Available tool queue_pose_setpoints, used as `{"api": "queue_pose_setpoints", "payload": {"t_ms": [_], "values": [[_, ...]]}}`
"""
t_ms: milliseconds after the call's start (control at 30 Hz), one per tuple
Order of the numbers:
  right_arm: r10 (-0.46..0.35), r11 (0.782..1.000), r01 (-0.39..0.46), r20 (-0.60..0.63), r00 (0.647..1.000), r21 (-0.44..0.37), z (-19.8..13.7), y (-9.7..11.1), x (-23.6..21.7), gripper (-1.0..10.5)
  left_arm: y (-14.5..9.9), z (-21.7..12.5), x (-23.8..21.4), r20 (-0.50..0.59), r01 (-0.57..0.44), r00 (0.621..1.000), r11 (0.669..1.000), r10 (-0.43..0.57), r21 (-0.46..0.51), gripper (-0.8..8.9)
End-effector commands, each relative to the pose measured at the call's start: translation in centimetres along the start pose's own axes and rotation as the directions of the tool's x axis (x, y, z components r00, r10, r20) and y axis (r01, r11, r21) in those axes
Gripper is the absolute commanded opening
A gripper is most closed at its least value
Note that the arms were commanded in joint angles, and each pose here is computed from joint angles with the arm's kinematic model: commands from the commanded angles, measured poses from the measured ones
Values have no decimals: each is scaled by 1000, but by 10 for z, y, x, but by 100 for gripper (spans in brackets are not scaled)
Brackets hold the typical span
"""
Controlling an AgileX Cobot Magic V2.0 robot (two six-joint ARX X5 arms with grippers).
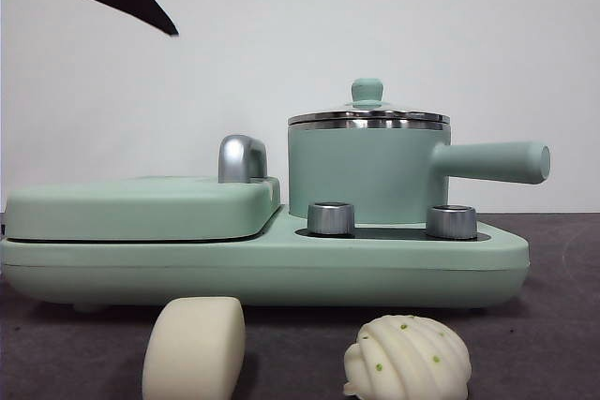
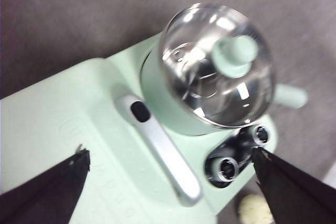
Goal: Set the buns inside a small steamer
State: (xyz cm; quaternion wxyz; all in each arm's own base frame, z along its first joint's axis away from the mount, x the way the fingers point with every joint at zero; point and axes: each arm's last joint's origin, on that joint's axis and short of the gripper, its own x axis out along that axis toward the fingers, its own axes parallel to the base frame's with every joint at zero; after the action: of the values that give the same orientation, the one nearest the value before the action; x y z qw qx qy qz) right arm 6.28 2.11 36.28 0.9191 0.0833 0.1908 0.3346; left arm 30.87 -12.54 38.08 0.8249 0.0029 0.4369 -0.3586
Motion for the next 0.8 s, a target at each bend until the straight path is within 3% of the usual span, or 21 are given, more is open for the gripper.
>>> {"api": "queue_pose_setpoints", "payload": {"t_ms": [33,333,600,800], "values": [[6,1000,-6,16,1000,-3,4,2,-2,466,-4,20,12,-58,-28,998,997,32,75,501],[6,1000,-5,16,1000,-3,4,2,-2,466,-31,58,47,-76,-66,994,986,79,155,498],[5,1000,-5,16,1000,-3,4,2,-2,466,-70,61,81,-87,-20,995,970,42,241,497],[5,1000,-5,15,1000,-2,4,2,-2,466,-97,59,101,-70,-45,995,942,72,331,495]]}}
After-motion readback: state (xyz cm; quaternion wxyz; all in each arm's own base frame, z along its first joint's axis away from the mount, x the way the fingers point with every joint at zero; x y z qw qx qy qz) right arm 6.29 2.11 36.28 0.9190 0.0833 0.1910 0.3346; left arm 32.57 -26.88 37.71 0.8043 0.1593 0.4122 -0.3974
